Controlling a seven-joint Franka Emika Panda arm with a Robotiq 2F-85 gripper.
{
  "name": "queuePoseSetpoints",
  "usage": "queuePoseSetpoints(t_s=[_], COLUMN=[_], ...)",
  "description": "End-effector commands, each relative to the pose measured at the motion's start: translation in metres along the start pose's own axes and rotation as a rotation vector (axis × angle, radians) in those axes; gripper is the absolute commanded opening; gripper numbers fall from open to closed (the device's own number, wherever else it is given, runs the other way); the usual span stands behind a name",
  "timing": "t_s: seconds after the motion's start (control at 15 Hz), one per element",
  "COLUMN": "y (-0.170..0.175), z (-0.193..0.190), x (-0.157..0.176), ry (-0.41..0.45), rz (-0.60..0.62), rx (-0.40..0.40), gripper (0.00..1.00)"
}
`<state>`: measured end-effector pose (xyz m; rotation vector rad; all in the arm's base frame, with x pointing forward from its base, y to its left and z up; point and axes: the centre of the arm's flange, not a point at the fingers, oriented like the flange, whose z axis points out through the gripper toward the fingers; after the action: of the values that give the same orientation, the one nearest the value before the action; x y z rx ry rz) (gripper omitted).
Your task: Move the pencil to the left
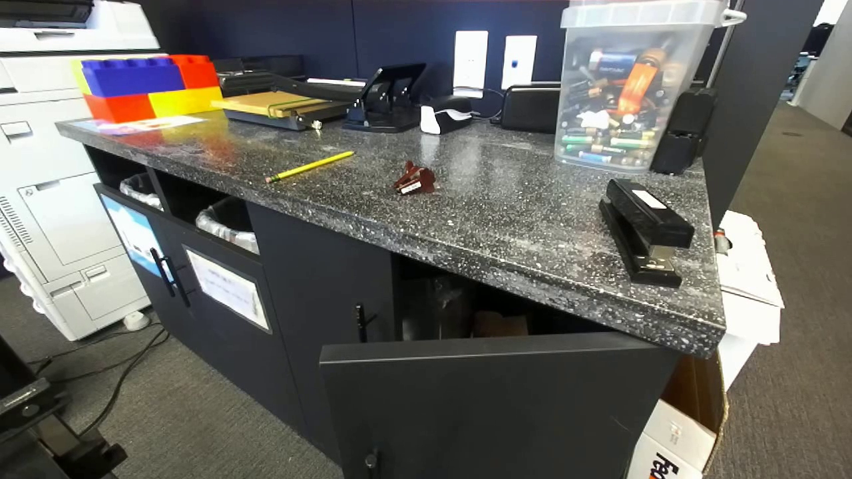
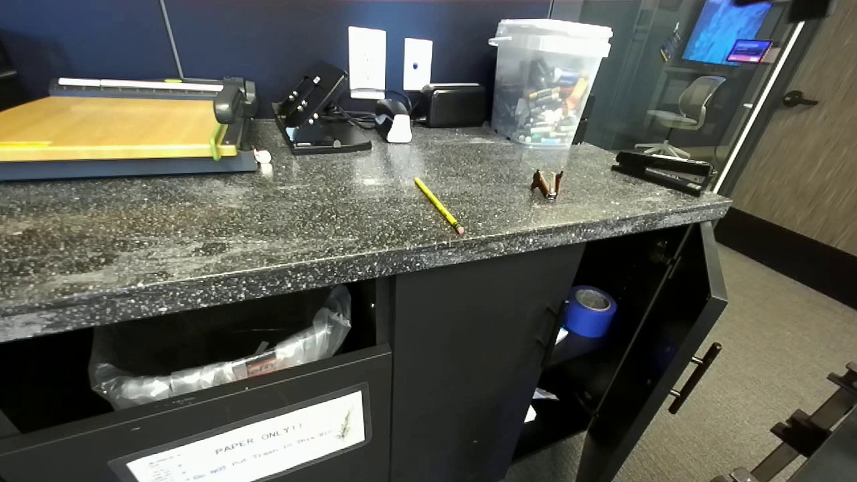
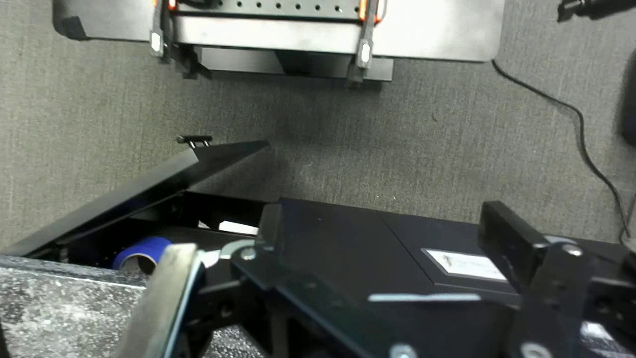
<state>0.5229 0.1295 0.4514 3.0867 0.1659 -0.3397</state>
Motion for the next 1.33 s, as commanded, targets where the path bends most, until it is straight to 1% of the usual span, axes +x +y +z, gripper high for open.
queuePoseSetpoints(t_s=[0.0, 0.27, 0.47, 0.53, 0.6, 0.87, 1.07, 1.13, 1.2, 1.27], y=[-0.027, -0.05, -0.067, -0.071, -0.076, -0.081, -0.079, -0.078, -0.078, -0.077], z=[-0.001, 0.03, 0.057, 0.067, 0.077, 0.114, 0.138, 0.144, 0.149, 0.152], x=[0.091, 0.166, 0.218, 0.233, 0.249, 0.302, 0.329, 0.333, 0.338, 0.341], ry=[0.008, 0.03, 0.071, 0.087, 0.095, 0.147, 0.167, 0.173, 0.179, 0.185], rz=[0.042, 0.1, 0.135, 0.143, 0.154, 0.205, 0.233, 0.241, 0.246, 0.254], rx=[0.072, 0.077, 0.089, 0.108, 0.104, 0.101, 0.089, 0.086, 0.085, 0.084], gripper=[1.0, 1.0, 1.0, 1.0, 1.0, 1.0, 1.0, 0.97, 0.91, 0.72])
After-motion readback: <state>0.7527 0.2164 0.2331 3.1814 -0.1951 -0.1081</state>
